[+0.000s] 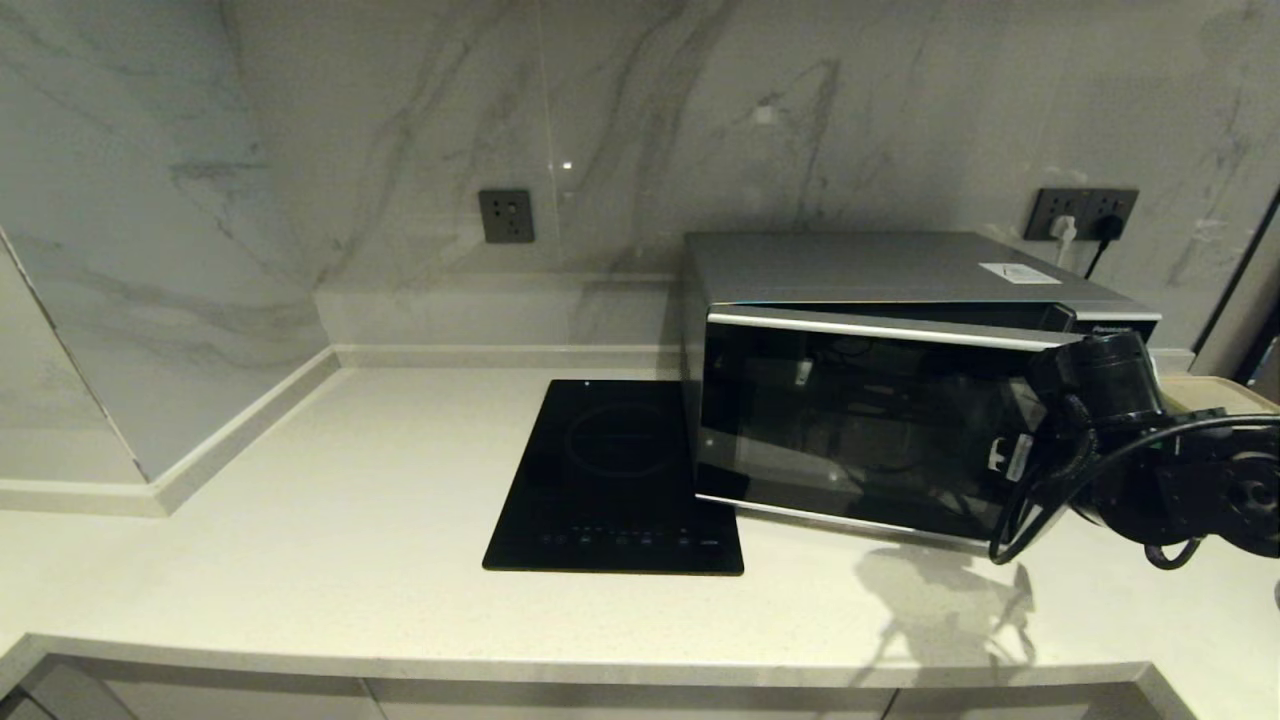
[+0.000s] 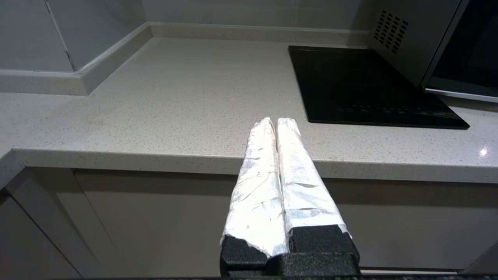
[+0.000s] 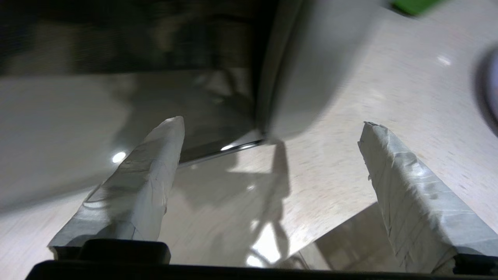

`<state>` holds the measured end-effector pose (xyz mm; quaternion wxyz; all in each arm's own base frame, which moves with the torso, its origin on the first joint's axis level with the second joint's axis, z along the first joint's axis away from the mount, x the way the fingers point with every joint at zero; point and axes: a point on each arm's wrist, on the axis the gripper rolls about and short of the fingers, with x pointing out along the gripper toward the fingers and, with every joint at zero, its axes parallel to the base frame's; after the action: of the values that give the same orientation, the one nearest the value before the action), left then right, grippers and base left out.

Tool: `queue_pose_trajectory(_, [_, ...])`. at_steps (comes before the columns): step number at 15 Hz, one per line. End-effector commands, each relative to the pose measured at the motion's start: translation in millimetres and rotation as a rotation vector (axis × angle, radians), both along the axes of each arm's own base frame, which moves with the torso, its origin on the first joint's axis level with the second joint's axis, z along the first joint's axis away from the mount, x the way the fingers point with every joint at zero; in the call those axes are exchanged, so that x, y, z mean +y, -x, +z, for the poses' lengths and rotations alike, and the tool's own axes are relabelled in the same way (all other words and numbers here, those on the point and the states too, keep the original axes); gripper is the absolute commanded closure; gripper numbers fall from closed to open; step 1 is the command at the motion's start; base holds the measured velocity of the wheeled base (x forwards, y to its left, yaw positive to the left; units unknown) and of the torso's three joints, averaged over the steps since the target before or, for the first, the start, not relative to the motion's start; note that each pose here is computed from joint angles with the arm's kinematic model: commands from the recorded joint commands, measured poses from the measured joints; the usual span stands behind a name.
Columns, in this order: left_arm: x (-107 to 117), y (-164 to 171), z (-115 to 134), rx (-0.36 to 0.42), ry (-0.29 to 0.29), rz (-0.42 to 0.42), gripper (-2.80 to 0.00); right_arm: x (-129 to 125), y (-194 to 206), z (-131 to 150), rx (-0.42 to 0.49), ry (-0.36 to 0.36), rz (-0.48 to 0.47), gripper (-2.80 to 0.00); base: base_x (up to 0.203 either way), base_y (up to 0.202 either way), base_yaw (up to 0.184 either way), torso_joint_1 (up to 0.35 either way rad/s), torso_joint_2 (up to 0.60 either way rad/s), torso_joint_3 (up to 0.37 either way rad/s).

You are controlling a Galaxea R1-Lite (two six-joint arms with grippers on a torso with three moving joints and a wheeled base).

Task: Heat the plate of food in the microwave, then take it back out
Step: Open the microwave oven

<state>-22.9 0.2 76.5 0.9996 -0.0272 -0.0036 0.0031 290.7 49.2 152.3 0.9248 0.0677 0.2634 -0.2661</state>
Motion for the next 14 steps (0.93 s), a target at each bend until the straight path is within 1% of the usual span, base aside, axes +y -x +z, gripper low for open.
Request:
queue_pose_trajectory(1, [0.0, 0.0, 0.0, -0.001, 0.001, 0.001, 0.0, 10.4, 44.1, 41.8, -0.115, -0.04, 0.161, 0.0, 0.0, 0.0, 0.0, 0.0, 0.0, 0.0])
queue_pose_trajectory(2, [0.0, 0.0, 0.0, -0.001, 0.001, 0.001, 0.0, 13.3, 61.2, 54.0, -0.151, -0.053, 0.23, 0.0, 0.0, 0.0, 0.0, 0.0, 0.0, 0.0])
queue_pose_trajectory(4, [0.0, 0.0, 0.0, -0.001, 0.001, 0.001, 0.0, 12.6, 91.6, 78.0, -0.23, -0.082, 0.322, 0.0, 0.0, 0.0, 0.0, 0.0, 0.0, 0.0])
queue_pose_trajectory(6, [0.0, 0.0, 0.0, -0.001, 0.001, 0.001, 0.0, 7.2, 116.3, 109.2, -0.305, -0.131, 0.389, 0.0, 0.0, 0.0, 0.0, 0.0, 0.0, 0.0])
queue_pose_trajectory(7, [0.0, 0.0, 0.0, -0.001, 0.001, 0.001, 0.0, 5.7, 122.8, 124.5, -0.325, -0.162, 0.406, 0.0, 0.0, 0.0, 0.0, 0.0, 0.0, 0.0])
queue_pose_trajectory(9, [0.0, 0.0, 0.0, -0.001, 0.001, 0.001, 0.0, 4.7, 126.9, 152.3, -0.372, -0.24, 0.396, 0.0, 0.0, 0.0, 0.0, 0.0, 0.0, 0.0])
queue_pose_trajectory(10, [0.0, 0.0, 0.0, -0.001, 0.001, 0.001, 0.0, 6.6, 121.3, 159.5, -0.367, -0.273, 0.379, 0.0, 0.0, 0.0, 0.0, 0.0, 0.0, 0.0])
queue_pose_trajectory(12, [0.0, 0.0, 0.0, -0.001, 0.001, 0.001, 0.0, 11.3, 95.3, 155.8, -0.313, -0.299, 0.33, 0.0, 0.0, 0.0, 0.0, 0.0, 0.0, 0.0])
queue_pose_trajectory(14, [0.0, 0.0, 0.0, -0.001, 0.001, 0.001, 0.0, 12.1, 64.6, 149.6, -0.275, -0.3, 0.278, 0.0, 0.0, 0.0, 0.0, 0.0, 0.0, 0.0])
